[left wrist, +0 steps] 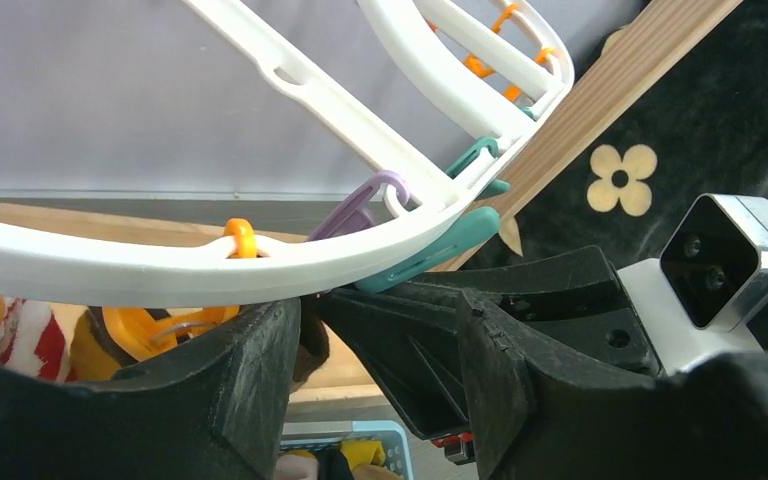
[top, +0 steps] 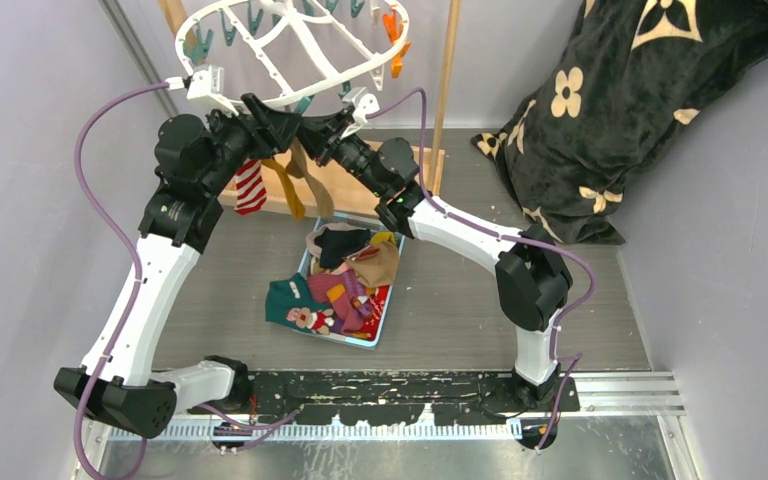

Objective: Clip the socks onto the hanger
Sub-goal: Clamp the sock onto the hanger, then open the clamp at the hanger.

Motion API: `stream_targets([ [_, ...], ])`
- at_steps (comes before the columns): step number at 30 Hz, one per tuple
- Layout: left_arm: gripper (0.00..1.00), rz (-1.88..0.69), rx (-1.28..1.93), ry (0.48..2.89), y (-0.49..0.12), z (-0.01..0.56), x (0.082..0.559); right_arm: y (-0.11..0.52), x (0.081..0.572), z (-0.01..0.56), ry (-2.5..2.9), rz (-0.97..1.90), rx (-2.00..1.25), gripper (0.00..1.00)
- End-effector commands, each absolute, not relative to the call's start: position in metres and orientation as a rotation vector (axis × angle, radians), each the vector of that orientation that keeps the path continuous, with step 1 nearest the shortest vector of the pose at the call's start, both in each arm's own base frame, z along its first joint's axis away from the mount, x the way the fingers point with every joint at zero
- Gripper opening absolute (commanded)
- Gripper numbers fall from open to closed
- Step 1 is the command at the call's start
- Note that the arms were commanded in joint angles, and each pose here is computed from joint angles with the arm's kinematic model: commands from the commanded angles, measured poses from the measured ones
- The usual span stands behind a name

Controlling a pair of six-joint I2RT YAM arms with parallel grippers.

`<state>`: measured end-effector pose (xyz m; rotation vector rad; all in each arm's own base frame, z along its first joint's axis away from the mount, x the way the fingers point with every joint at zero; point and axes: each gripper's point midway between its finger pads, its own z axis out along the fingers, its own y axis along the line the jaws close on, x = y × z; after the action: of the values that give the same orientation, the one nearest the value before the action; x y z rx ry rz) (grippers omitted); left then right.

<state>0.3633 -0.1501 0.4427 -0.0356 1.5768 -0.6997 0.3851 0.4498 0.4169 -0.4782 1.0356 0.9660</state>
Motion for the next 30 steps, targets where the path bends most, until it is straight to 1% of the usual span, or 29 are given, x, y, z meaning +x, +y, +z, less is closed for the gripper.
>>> stream_targets([
  [1,0.61,-0.712,0.001,1.453,-0.151,0.483,0.357,0.434,0.357,0.475,0.897,1.001,-0.455,0.19],
  [3,0.62,-0.699,-0.018,1.44,-0.147,0.488,0.358,0.437,0.354,0.474,0.899,1.01,-0.464,0.19],
  [6,0.62,-0.635,-0.047,1.417,-0.136,0.493,0.36,0.44,0.35,0.472,0.905,1.024,-0.472,0.19],
  [12,0.57,-0.494,-0.116,1.379,-0.111,0.496,0.369,0.432,0.349,0.465,0.92,1.019,-0.44,0.22],
  [16,0.56,-0.464,-0.133,1.374,-0.105,0.495,0.371,0.427,0.35,0.462,0.932,1.001,-0.425,0.3],
  [18,0.56,-0.464,-0.131,1.377,-0.105,0.494,0.37,0.423,0.351,0.461,0.942,0.994,-0.417,0.38],
  [22,0.56,-0.462,-0.128,1.379,-0.105,0.494,0.368,0.409,0.365,0.451,0.985,0.945,-0.365,0.46],
  [26,0.56,-0.462,-0.122,1.381,-0.105,0.495,0.367,0.408,0.38,0.447,1.001,0.879,-0.358,0.47],
  [30,0.56,-0.466,-0.123,1.381,-0.105,0.495,0.365,0.416,0.388,0.451,0.988,0.898,-0.38,0.55],
])
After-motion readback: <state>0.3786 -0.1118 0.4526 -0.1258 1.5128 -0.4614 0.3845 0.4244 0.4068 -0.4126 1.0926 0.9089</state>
